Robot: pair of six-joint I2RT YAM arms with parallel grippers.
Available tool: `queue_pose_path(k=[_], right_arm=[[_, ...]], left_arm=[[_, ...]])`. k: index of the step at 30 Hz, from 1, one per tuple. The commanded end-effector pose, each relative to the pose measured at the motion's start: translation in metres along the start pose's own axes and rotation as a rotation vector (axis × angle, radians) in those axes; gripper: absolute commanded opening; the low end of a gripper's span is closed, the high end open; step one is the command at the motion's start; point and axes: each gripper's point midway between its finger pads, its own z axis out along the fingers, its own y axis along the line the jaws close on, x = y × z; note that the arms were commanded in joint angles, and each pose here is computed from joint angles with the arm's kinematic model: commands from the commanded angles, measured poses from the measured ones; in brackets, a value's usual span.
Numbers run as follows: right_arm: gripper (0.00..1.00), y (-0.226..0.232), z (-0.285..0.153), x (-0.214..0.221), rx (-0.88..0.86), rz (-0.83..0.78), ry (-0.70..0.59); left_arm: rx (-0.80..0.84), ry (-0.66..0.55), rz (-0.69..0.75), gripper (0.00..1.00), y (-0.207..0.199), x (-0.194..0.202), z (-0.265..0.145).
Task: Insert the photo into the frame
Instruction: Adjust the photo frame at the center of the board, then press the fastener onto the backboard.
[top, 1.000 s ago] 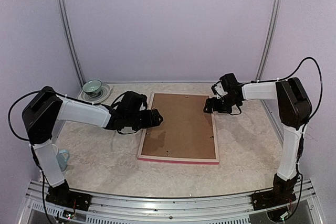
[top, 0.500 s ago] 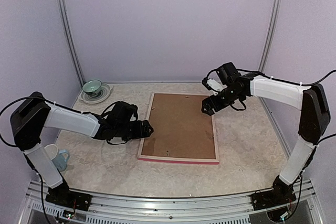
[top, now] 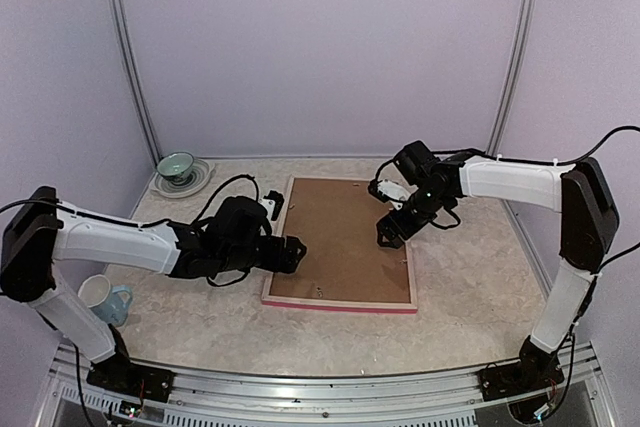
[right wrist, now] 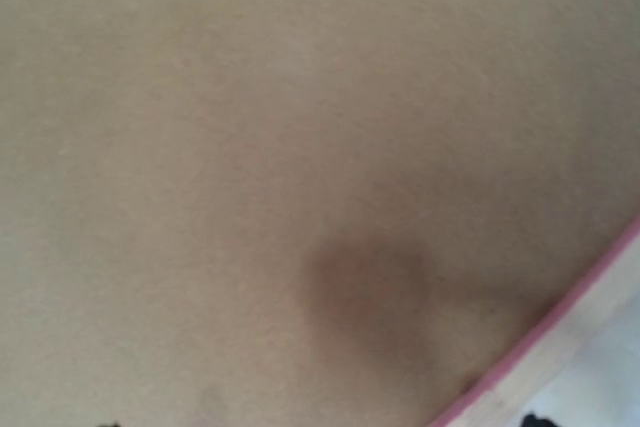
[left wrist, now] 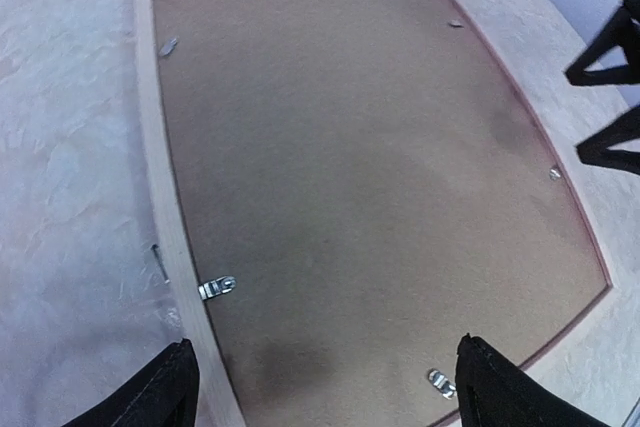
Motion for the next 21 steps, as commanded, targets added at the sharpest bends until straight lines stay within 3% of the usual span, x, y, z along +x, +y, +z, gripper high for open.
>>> queue_pose_path(k=[1,5,11,21], right_arm=[[0.86,0.016,-0.003,0.002,-0.065,-0.027,-0.004],[0.84,0.025,0.003,0.010,-0.108,-0.021,0.030],[0.84,0.028,0.016,0.019,-0.115,0.012,0.081],[0.84,0.022,0.034,0.032,-0.082,0.091,0.148]], left_arm=[[0.219,-0.091,0.278,0.87,-0.065,-0.016,-0.020],[0.378,-0.074,0.438,0.87,-0.112,0.004,-0.020],[0.461,-0.060,0.626,0.86,-0.160,0.023,-0.006],[0.535,-0.041,0.761,0.83,-0.185,0.046,0.010]])
